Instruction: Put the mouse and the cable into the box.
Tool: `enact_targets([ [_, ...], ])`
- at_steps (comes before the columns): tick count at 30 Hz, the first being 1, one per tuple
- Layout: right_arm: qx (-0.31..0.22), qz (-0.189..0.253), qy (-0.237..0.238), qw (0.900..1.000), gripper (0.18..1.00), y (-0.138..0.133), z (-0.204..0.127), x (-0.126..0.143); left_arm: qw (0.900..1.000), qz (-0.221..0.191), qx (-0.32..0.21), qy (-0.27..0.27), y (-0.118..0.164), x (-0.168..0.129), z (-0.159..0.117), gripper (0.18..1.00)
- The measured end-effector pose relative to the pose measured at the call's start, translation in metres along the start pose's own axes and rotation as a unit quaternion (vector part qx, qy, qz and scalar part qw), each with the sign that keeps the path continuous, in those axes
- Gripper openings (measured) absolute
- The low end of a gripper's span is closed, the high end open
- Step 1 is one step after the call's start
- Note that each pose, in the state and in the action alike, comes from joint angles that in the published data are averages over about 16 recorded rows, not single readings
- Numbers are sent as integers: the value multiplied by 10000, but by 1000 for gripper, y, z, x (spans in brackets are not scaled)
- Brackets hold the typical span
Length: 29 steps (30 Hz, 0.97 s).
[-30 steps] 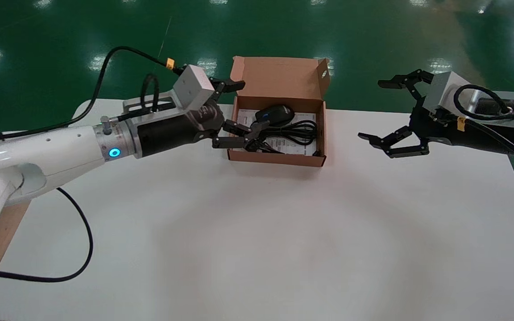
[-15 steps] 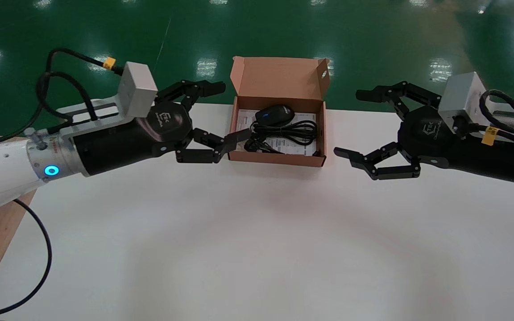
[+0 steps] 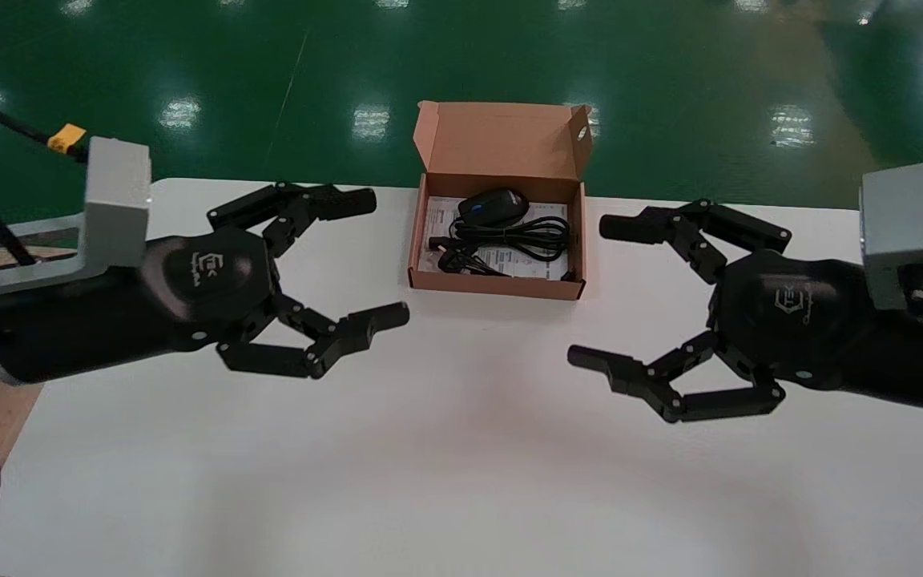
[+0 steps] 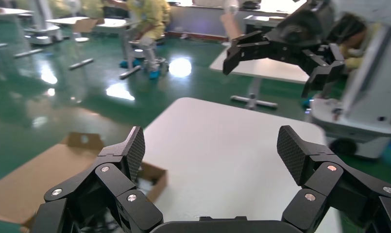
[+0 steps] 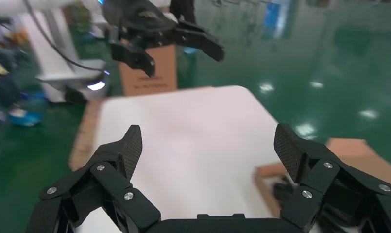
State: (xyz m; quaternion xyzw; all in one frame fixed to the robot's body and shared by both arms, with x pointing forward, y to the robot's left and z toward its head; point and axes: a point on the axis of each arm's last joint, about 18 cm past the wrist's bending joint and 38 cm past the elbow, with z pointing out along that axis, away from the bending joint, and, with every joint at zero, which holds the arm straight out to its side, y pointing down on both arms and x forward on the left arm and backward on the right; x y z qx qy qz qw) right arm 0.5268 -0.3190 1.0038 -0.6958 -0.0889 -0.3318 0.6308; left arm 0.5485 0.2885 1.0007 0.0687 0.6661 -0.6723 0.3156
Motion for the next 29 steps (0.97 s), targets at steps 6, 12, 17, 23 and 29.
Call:
enact_targets([
  [6,169,320,-382,9986,1000,-12,-1,-28,9992,-115,-51,379,-15,27,-18,1001],
  [12,253,513,-669,9961,1000,-21,-2,-49,9969,-201,-157,739,-26,52,-32,1001],
  [17,277,571,-766,9950,1000,-23,-2,-55,9953,-238,-219,912,-32,64,-38,1001],
  [23,282,574,-776,9949,1000,-24,-2,-56,9947,-242,-238,967,-33,68,-40,1001],
  [29,279,574,-755,9951,1000,-23,-2,-55,9951,-243,-223,934,-32,65,-39,1001],
])
